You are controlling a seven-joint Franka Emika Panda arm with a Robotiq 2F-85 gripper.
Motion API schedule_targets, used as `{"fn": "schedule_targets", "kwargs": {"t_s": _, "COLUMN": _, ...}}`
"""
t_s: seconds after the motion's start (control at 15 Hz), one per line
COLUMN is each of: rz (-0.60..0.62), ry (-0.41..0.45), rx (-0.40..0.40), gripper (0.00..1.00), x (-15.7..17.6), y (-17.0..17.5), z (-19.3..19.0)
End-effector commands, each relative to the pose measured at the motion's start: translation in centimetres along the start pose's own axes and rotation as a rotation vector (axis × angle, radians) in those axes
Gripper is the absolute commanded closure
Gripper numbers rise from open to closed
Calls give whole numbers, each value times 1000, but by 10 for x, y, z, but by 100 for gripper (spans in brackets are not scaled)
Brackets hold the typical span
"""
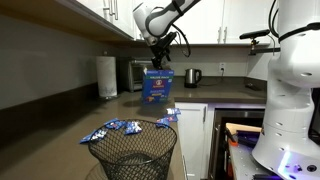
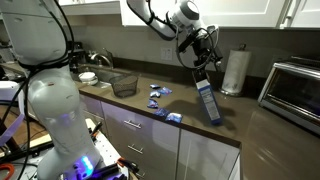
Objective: Put the box upright on the countertop
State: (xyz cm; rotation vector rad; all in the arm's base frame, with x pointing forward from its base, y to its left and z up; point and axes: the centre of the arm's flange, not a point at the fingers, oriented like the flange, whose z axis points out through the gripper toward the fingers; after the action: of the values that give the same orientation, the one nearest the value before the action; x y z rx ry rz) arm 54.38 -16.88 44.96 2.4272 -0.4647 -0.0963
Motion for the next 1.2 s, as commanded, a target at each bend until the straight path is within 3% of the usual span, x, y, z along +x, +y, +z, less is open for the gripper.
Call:
{"fn": "schedule_targets", "kwargs": {"t_s": 0.0, "rz": 54, "ry": 0, "rx": 72, "gripper": 0, "x": 13, "y": 9, "z": 2}}
{"fn": "schedule_targets", "kwargs": {"t_s": 0.27, "rz": 100, "ry": -1, "rx": 109, "gripper": 0, "x": 18, "y": 19, "z": 2}}
{"fn": "schedule_targets", "kwargs": {"t_s": 1.13, "rz": 218, "ry": 83, "rx": 66, "gripper": 0, "x": 19, "y": 16, "z": -8}}
